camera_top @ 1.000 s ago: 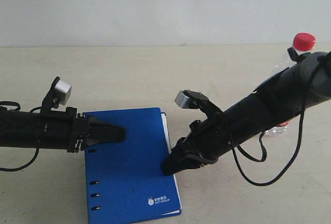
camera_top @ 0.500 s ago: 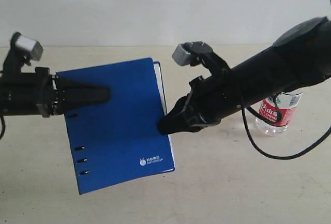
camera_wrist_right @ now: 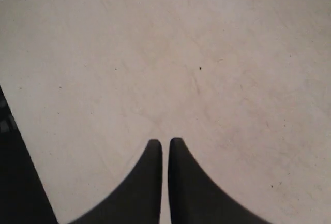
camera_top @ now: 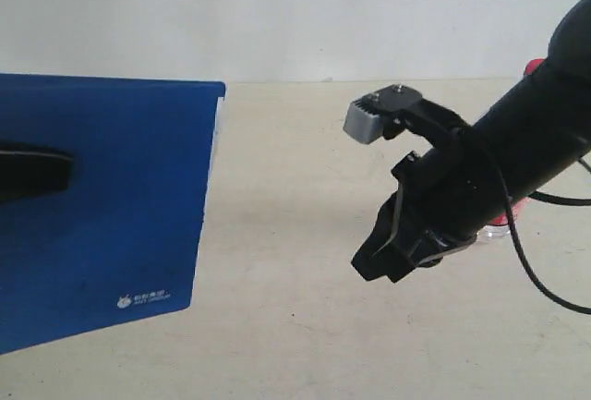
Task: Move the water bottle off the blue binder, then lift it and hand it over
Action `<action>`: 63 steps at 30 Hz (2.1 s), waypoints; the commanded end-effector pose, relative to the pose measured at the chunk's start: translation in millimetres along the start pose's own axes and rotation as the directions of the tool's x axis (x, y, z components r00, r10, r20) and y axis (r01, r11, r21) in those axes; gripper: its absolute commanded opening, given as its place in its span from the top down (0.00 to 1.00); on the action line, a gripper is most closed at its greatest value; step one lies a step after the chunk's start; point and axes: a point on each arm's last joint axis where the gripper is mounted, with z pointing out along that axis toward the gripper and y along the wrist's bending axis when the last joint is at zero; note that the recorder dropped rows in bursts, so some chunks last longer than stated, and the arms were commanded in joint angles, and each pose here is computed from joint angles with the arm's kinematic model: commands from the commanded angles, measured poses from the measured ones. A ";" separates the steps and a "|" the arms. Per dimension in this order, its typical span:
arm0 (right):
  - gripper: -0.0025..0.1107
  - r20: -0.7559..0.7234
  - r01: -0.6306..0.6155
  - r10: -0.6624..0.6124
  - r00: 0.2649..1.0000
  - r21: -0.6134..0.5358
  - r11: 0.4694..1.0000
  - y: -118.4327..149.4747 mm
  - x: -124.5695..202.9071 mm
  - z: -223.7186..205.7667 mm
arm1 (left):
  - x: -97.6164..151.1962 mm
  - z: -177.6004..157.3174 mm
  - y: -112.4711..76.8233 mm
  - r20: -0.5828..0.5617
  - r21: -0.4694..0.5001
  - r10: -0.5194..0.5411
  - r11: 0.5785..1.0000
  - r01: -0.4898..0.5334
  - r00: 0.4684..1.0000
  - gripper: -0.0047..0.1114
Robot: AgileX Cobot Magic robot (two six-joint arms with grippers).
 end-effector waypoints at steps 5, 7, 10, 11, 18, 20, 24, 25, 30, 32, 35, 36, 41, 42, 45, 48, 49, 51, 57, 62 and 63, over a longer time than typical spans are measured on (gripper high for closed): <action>0.98 0.381 0.160 -0.277 0.882 0.312 0.937 92.0 18.8 -134.8 | -2.2 -57.9 -55.0 0.159 -0.386 -0.090 0.911 0.146 0.983 0.92; 0.98 0.416 0.076 -0.320 0.851 0.506 0.859 109.6 47.2 -171.4 | 2.4 -72.3 -60.5 0.375 -0.469 -0.169 0.814 0.343 0.912 0.92; 0.98 0.492 -0.153 -0.260 0.831 0.651 0.743 125.1 91.7 -207.7 | 21.1 -67.0 -67.3 0.502 -0.391 -0.226 0.801 0.452 0.835 0.92; 0.98 0.493 -0.200 -0.242 0.836 0.684 0.701 126.6 103.6 -214.1 | 31.7 -59.5 -67.1 0.496 -0.351 -0.280 0.801 0.485 0.822 0.92; 0.98 0.447 -0.234 -0.196 0.873 0.737 0.635 136.4 138.8 -222.5 | 93.2 -29.1 -40.8 0.603 -0.310 -0.418 0.661 0.683 0.679 0.92; 0.98 0.453 -0.235 -0.189 0.871 0.723 0.649 137.4 138.5 -221.3 | 95.2 -32.8 -33.9 0.695 -0.302 -0.372 0.626 0.719 0.616 0.92; 0.98 0.477 -0.248 -0.189 0.858 0.709 0.661 138.3 136.9 -221.4 | 83.4 -27.8 -42.8 0.674 -0.247 -0.298 0.772 0.586 0.676 0.92; 0.98 0.486 -0.258 -0.183 0.855 0.703 0.662 138.3 136.7 -221.5 | 80.6 -26.2 -43.7 0.658 -0.237 -0.295 0.792 0.563 0.693 0.92; 0.98 0.503 -0.269 -0.173 0.847 0.686 0.676 139.2 136.1 -220.9 | 83.5 -18.8 -26.9 0.613 -0.273 -0.364 0.735 0.620 0.701 0.92; 0.98 0.514 -0.270 -0.171 0.840 0.671 0.690 140.4 135.0 -220.1 | 76.2 -17.4 -21.1 0.591 -0.283 -0.363 0.743 0.606 0.721 0.92; 0.98 0.534 -0.271 -0.163 0.830 0.640 0.719 142.9 133.4 -218.4 | 55.9 -19.4 -11.4 0.570 -0.306 -0.322 0.770 0.560 0.756 0.92; 0.98 0.538 -0.271 -0.159 0.828 0.631 0.727 143.6 133.0 -217.8 | 48.6 -19.6 -6.6 0.564 -0.313 -0.315 0.774 0.550 0.764 0.92; 0.98 0.554 -0.270 -0.146 0.820 0.599 0.754 146.1 131.8 -216.0 | 27.1 -6.1 9.4 0.486 -0.231 -0.329 0.845 0.482 0.810 0.92; 0.98 0.559 -0.270 -0.138 0.817 0.583 0.766 147.3 131.4 -215.1 | 26.4 -2.0 12.3 0.469 -0.207 -0.343 0.853 0.479 0.814 0.92; 0.98 0.552 -0.269 -0.130 0.824 0.582 0.767 147.2 132.4 -214.3 | 31.4 7.8 21.3 0.428 -0.180 -0.397 0.843 0.507 0.812 0.92; 0.98 0.535 -0.268 -0.112 0.837 0.580 0.769 147.2 134.4 -212.8 | 35.1 13.3 26.6 0.406 -0.169 -0.430 0.832 0.529 0.806 0.88; 0.98 0.529 -0.267 -0.106 0.842 0.580 0.770 147.1 135.1 -212.3 | 35.7 14.4 27.4 0.401 -0.164 -0.437 0.831 0.532 0.805 0.85; 0.98 0.518 -0.263 -0.101 0.849 0.582 0.769 147.0 136.1 -211.6 | 36.2 15.0 28.1 0.398 -0.163 -0.441 0.829 0.535 0.804 0.74; 0.98 0.498 -0.248 -0.119 0.859 0.608 0.755 145.7 137.0 -212.4 | 40.2 12.1 35.7 0.411 -0.255 -0.438 0.787 0.562 0.799 0.51; 0.98 0.477 -0.248 -0.129 0.869 0.647 0.721 142.4 138.8 -214.6 | 56.2 -3.9 59.1 0.454 -0.542 -0.417 0.572 0.615 0.787 0.69; 0.98 0.471 -0.248 -0.125 0.873 0.649 0.720 142.2 139.5 -214.3 | 59.2 -7.5 62.6 0.459 -0.586 -0.412 0.526 0.617 0.787 0.73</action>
